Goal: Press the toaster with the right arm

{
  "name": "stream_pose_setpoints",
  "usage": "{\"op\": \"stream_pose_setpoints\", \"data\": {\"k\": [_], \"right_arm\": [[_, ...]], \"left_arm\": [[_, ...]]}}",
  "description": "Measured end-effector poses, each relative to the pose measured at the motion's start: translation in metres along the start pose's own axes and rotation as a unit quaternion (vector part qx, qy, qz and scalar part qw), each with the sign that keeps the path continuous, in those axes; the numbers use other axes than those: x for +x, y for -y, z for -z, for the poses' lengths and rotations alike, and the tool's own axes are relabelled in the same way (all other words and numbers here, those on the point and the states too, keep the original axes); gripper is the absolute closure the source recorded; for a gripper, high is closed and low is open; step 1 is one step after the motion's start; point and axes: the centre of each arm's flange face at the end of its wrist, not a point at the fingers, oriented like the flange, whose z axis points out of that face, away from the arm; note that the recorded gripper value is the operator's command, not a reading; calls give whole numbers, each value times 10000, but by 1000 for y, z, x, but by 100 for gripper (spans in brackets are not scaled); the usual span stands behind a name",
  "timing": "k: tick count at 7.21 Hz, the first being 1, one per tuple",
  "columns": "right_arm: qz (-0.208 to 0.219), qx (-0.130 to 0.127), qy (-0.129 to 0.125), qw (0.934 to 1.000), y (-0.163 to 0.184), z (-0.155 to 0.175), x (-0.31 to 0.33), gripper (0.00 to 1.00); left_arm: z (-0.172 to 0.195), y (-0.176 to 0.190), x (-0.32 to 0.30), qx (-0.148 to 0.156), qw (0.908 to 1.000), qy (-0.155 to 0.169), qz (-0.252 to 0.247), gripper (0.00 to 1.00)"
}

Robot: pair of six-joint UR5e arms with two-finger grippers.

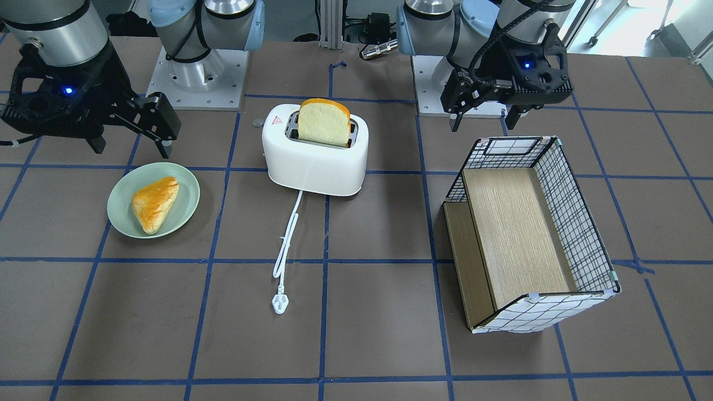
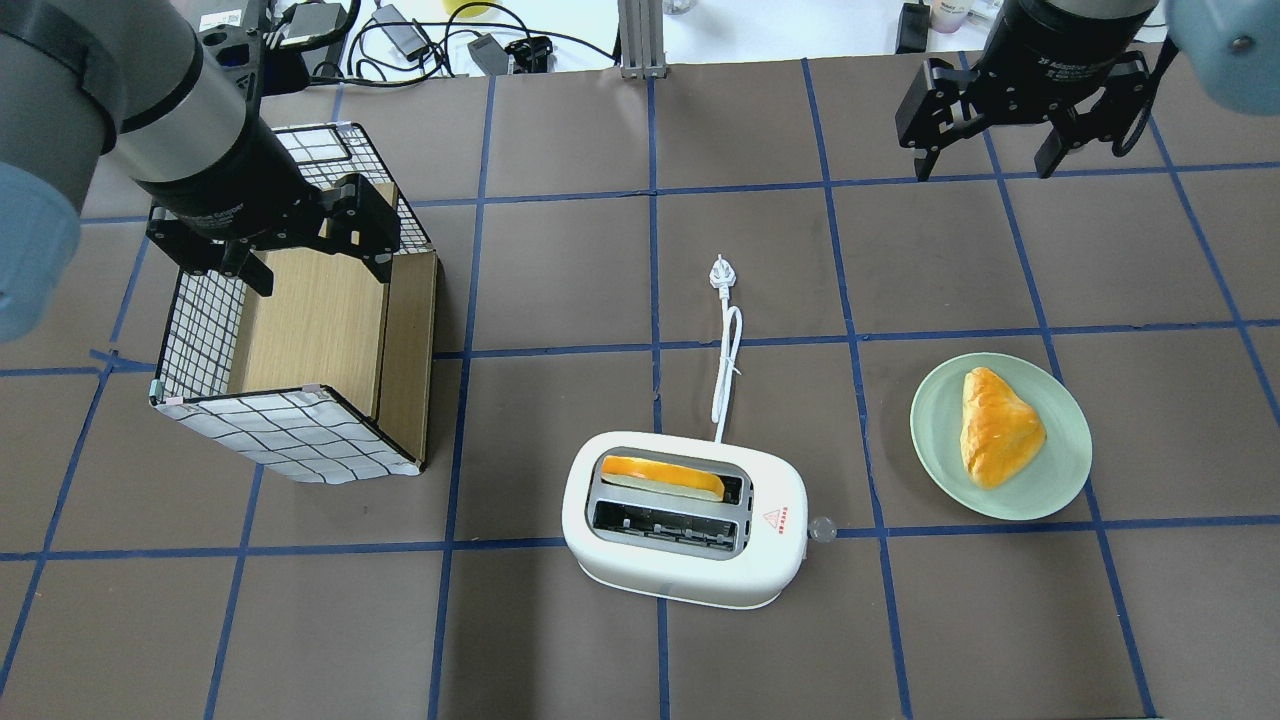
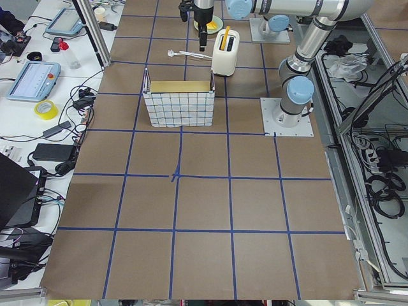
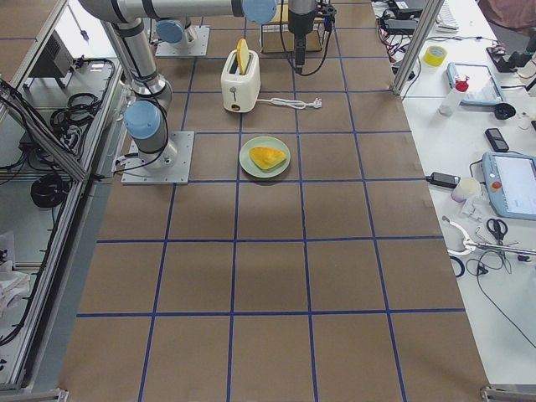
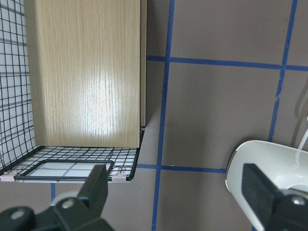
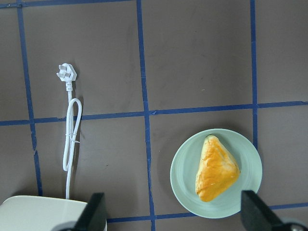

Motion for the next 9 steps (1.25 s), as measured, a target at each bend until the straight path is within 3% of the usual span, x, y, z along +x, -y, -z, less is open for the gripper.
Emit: {"op": "stream_pose_setpoints", "data": {"k": [3,5,6,7,9], "right_arm": [[4,-5,-6,10000,0,0,0,0],[-77,-121,-50,9999,-5,0,0,25],[-295,-402,-86,9987,-20,1,1,36],[-503,-728,-124,9960,-43,-1,2,53],[-739,-1072,-152,9914,-88,-10,2,91]], "left_arm": [[0,0,0,1,10000,0,0,0],[0,0,0,2,10000,0,0,0],[0,0,0,4,10000,0,0,0],[0,0,0,4,10000,0,0,0],[0,0,0,4,10000,0,0,0]]}}
